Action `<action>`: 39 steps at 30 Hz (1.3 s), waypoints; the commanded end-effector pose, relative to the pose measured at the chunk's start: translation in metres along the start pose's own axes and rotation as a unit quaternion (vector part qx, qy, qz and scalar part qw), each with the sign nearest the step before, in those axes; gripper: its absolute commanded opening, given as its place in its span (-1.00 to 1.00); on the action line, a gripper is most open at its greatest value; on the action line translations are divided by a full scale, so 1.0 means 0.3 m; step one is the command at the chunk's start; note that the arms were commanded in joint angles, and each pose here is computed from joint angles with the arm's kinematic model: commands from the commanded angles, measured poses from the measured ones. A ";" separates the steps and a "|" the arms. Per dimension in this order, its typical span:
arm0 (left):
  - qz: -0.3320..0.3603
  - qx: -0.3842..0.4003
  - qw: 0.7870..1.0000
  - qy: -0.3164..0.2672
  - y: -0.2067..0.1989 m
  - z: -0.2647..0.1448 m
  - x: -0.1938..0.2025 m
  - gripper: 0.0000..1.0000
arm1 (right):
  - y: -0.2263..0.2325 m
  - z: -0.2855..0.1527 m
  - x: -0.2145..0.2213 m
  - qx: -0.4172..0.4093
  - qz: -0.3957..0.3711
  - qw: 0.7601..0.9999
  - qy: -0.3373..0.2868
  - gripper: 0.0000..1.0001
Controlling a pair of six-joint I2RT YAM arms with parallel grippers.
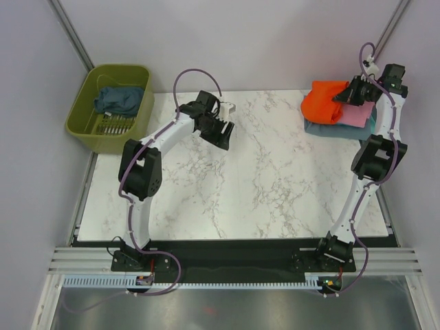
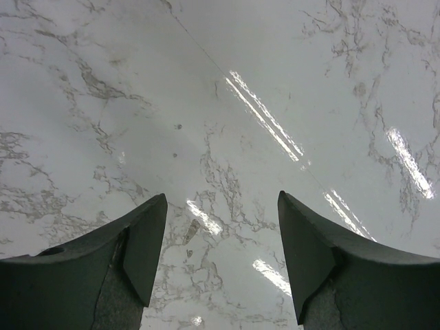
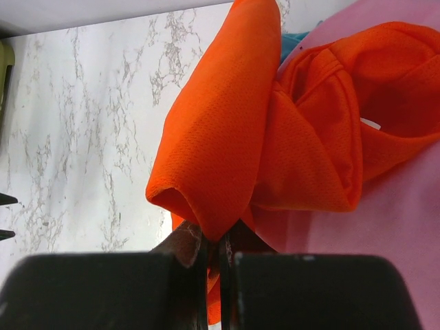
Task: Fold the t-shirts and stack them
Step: Neatly place the folded tshirt to the corner
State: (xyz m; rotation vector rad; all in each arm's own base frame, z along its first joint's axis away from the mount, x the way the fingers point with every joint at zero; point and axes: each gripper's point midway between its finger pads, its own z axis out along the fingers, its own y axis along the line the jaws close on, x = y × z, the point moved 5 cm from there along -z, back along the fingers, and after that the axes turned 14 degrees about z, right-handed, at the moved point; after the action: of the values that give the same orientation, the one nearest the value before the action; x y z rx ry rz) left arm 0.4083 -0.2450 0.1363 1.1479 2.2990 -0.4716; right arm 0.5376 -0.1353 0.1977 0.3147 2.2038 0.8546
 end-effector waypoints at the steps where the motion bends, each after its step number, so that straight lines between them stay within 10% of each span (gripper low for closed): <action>1: 0.037 -0.009 0.999 -0.012 -0.025 -0.056 -0.027 0.47 | 0.010 -0.003 -0.019 -0.016 -0.021 1.000 -0.005 -1.00; 39: 0.070 0.009 0.997 -0.008 -0.124 -0.042 -0.037 0.47 | 0.024 -0.243 -0.283 0.198 -0.219 0.944 -0.150 -1.00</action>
State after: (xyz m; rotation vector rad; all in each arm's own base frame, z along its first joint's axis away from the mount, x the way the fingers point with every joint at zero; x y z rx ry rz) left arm 0.3803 -0.2642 0.1277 1.2770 2.2824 -0.4603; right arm 0.5394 -0.2024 0.2419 0.2516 2.1332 0.2771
